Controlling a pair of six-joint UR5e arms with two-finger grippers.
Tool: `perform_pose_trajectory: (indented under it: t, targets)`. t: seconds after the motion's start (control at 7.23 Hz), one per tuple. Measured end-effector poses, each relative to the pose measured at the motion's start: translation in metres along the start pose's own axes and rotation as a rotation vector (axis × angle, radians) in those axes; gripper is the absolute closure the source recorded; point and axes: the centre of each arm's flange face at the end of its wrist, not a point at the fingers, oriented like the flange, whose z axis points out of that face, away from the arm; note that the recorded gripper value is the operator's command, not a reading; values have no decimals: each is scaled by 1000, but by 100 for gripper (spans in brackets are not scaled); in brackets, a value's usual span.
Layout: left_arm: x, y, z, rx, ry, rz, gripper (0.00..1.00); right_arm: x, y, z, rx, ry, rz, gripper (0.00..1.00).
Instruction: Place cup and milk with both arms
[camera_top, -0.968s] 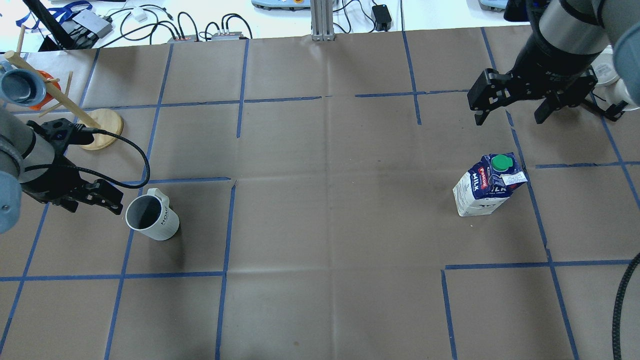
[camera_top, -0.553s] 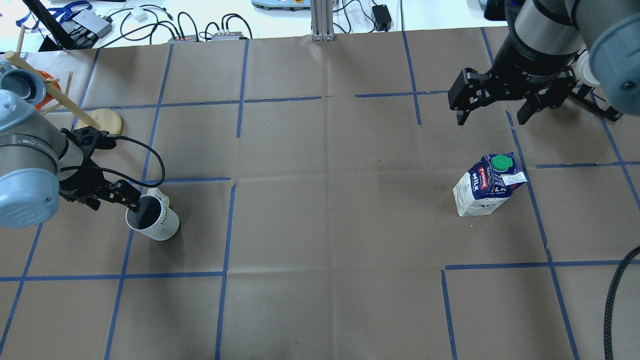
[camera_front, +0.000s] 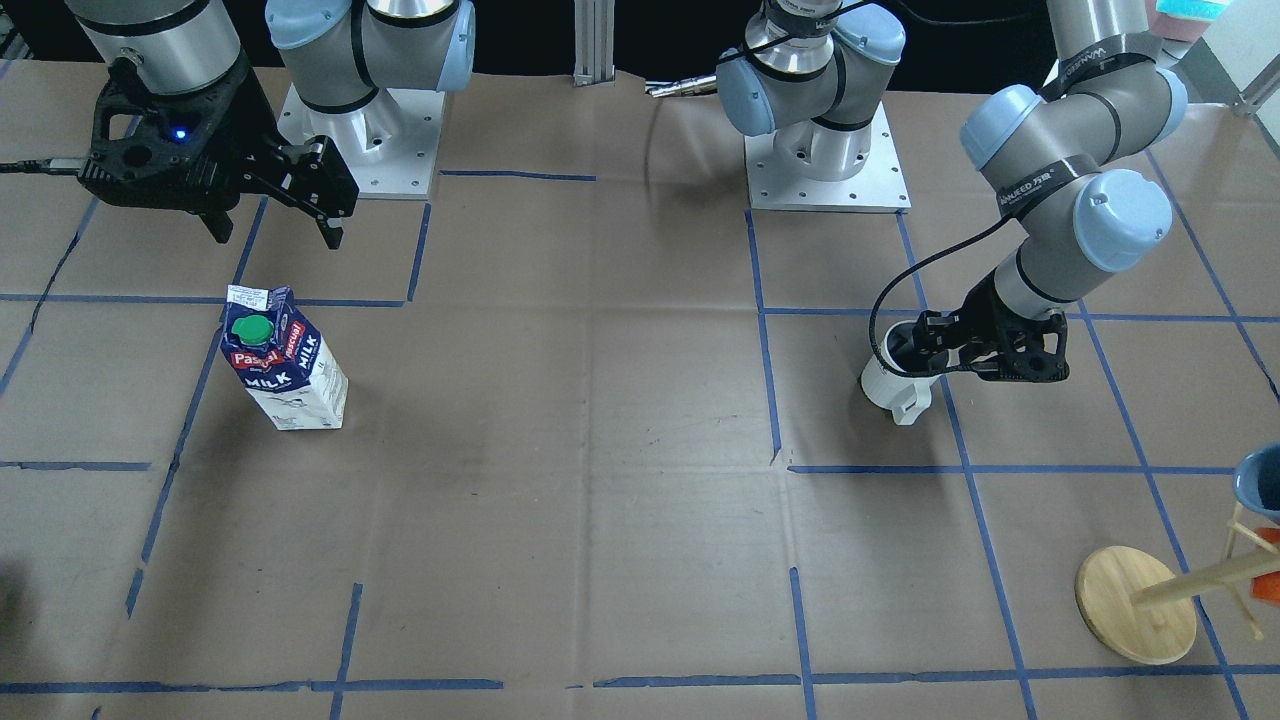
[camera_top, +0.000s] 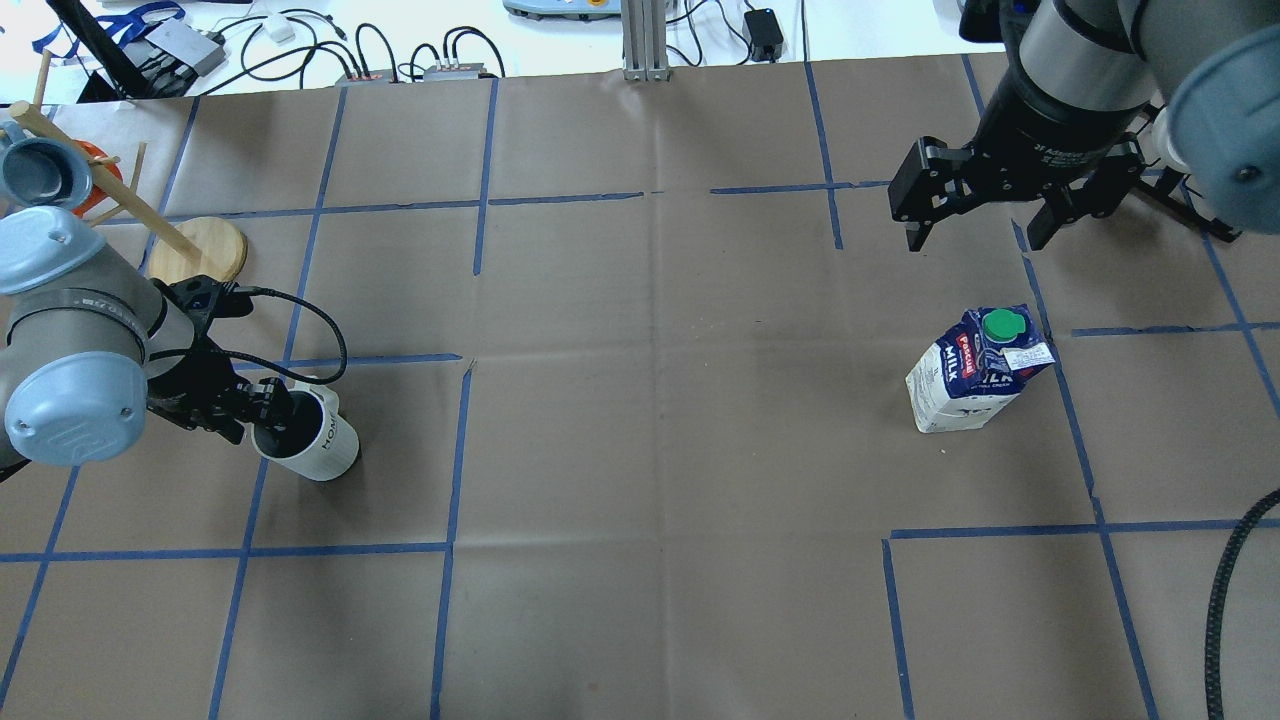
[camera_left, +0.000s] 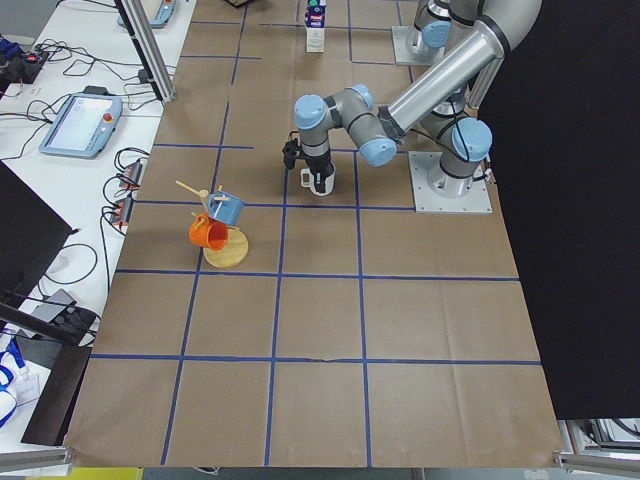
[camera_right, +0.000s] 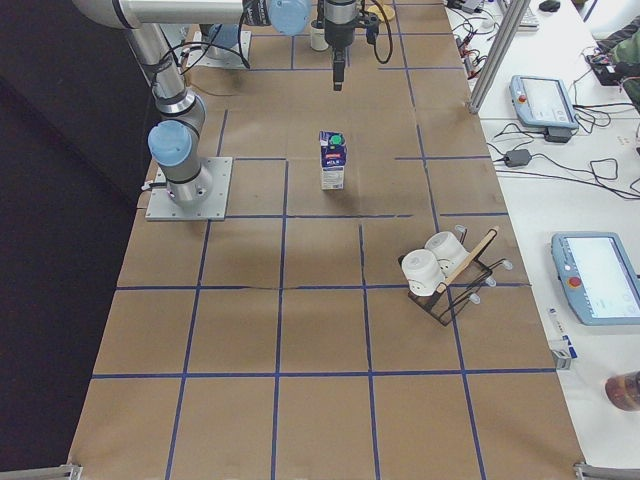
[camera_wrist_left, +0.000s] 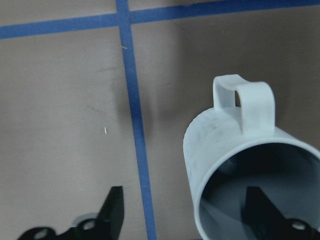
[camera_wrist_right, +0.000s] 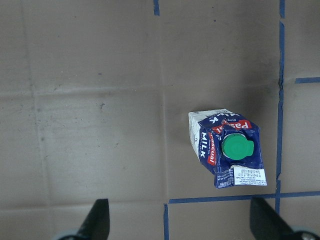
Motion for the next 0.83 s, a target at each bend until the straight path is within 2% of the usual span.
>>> perform_pose_trajectory:
  t: [0.28, 0.41, 0.69, 0.83]
  targets:
    - [3, -2, -4, 19, -6, -31, 100, 0, 0, 0, 0, 0, -2, 0]
    - [11, -8, -12, 49, -19, -26, 100, 0, 0, 0, 0, 0, -4, 0]
    - [67, -47, -53, 138, -57, -18, 100, 0, 0, 0, 0, 0, -6, 0]
    - [110, -80, -67, 154, -61, -19, 100, 0, 0, 1, 0, 0, -6, 0]
